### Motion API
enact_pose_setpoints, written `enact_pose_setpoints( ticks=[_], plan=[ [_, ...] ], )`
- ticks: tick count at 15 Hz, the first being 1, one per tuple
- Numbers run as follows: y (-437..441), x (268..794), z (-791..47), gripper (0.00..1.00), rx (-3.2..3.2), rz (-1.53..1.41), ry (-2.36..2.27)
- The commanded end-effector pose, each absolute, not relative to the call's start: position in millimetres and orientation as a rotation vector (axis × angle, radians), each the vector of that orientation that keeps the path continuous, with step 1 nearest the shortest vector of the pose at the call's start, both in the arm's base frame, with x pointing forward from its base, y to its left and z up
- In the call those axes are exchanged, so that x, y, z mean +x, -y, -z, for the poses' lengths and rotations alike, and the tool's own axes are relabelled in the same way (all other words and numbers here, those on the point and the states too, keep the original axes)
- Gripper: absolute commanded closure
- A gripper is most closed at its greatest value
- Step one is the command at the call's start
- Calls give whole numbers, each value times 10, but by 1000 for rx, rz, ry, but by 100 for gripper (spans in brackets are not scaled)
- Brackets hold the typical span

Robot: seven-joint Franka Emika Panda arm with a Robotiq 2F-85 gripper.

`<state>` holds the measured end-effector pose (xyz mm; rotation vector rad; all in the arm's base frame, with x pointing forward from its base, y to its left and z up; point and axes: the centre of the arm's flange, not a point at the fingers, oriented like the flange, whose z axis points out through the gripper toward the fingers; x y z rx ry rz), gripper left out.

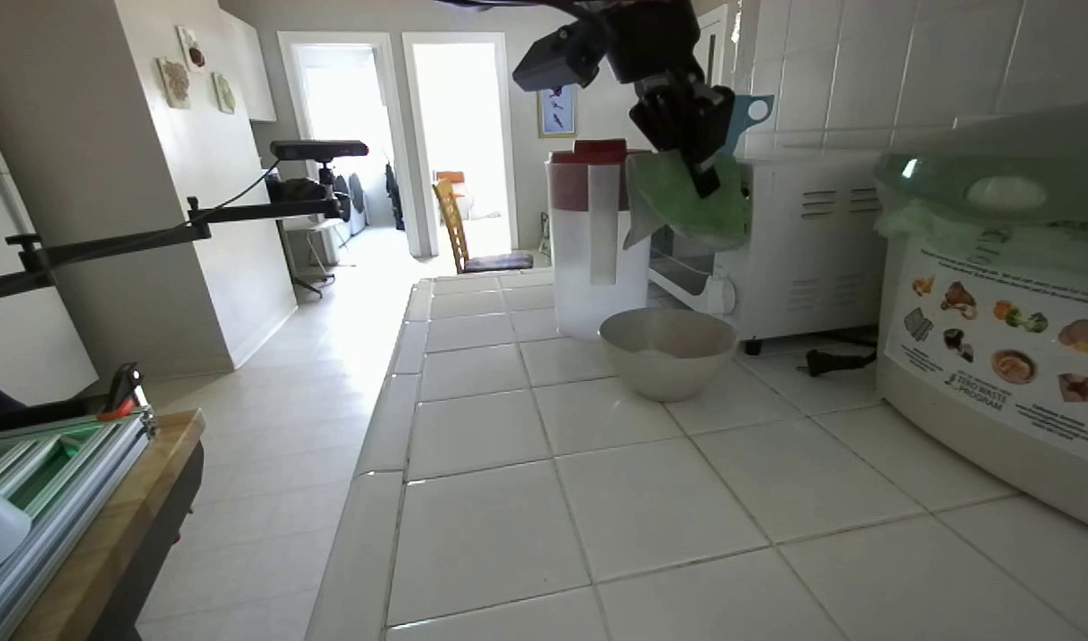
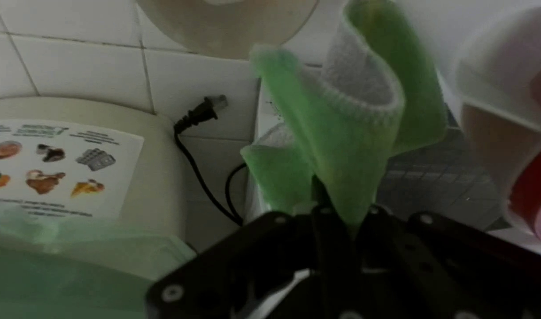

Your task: Use the green towel to wipe around the oven knobs

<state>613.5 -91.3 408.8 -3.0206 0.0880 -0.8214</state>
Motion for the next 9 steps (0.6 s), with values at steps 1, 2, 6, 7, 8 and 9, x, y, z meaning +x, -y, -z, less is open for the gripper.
enact_pose_setpoints(
  ticks=[1, 2, 6, 7, 8, 9],
  plan=[
    [1073, 6181, -3990, 99, -3041, 814, -113],
    [1104, 6177, -3940, 99, -3051, 801, -120],
    [1076, 6155, -3884, 99, -3051, 789, -100],
    [1026, 6136, -3928, 99, -3045, 803, -79],
    [974, 6122, -3965, 99, -3036, 814, -60],
    [917, 6112, -3997, 99, -3027, 826, -43]
  ],
)
